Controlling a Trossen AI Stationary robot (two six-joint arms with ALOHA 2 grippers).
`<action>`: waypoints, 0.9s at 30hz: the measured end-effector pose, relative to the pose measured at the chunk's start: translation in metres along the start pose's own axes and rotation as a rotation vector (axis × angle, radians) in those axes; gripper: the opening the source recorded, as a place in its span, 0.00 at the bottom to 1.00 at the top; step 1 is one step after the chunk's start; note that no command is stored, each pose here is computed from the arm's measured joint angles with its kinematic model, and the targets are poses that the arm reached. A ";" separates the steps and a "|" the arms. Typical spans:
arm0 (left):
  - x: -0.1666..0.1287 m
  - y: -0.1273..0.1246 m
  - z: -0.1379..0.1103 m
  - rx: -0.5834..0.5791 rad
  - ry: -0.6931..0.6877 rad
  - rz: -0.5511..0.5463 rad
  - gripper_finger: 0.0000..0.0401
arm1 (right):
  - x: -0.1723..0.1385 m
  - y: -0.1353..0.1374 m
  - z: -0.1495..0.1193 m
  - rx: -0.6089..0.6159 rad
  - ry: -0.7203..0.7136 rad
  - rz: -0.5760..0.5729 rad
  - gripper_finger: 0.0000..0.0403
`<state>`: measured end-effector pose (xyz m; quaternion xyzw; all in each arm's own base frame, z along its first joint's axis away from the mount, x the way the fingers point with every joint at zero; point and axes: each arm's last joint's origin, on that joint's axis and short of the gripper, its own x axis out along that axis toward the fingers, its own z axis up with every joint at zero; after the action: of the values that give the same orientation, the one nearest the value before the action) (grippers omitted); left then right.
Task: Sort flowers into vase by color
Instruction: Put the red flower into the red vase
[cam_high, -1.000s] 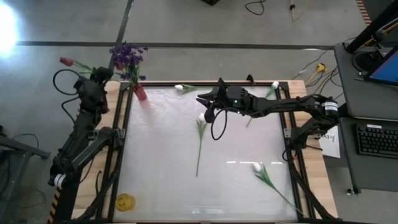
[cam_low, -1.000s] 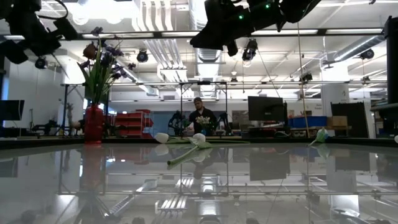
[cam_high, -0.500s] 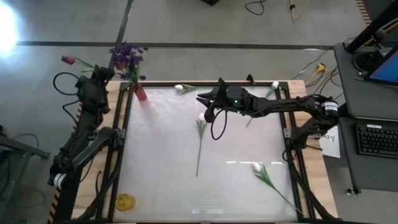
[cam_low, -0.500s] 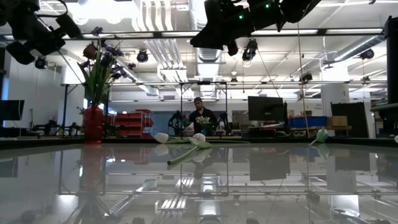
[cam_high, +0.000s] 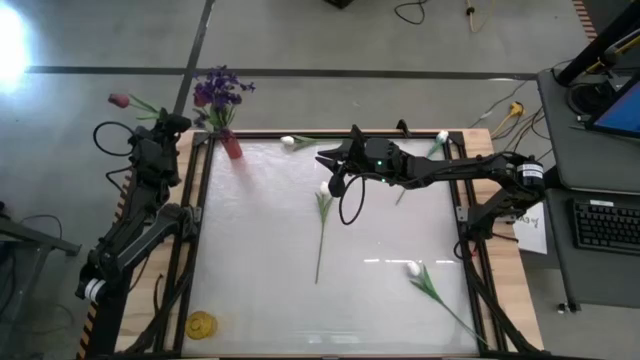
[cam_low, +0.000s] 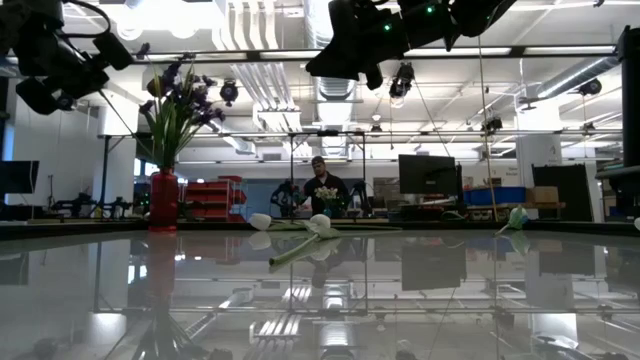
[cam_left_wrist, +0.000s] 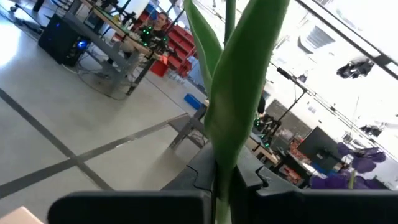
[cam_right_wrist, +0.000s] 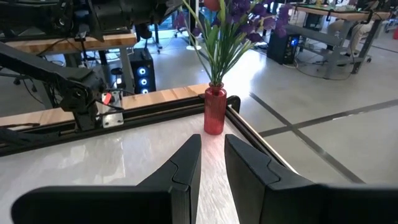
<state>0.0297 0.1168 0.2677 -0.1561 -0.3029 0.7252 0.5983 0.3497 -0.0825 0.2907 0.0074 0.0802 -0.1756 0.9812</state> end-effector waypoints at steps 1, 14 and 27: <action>0.000 0.000 0.000 0.002 0.003 0.000 0.00 | 0.000 0.000 0.000 0.000 0.000 0.000 0.16; -0.004 -0.010 -0.002 0.014 0.025 -0.105 0.00 | 0.000 0.000 0.000 0.000 0.000 -0.001 0.16; -0.003 -0.018 -0.007 0.102 0.023 -0.144 0.00 | 0.000 -0.001 0.000 0.000 0.001 -0.002 0.16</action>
<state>0.0486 0.1175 0.2738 -0.1114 -0.2692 0.6930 0.6595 0.3496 -0.0832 0.2906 0.0075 0.0808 -0.1768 0.9809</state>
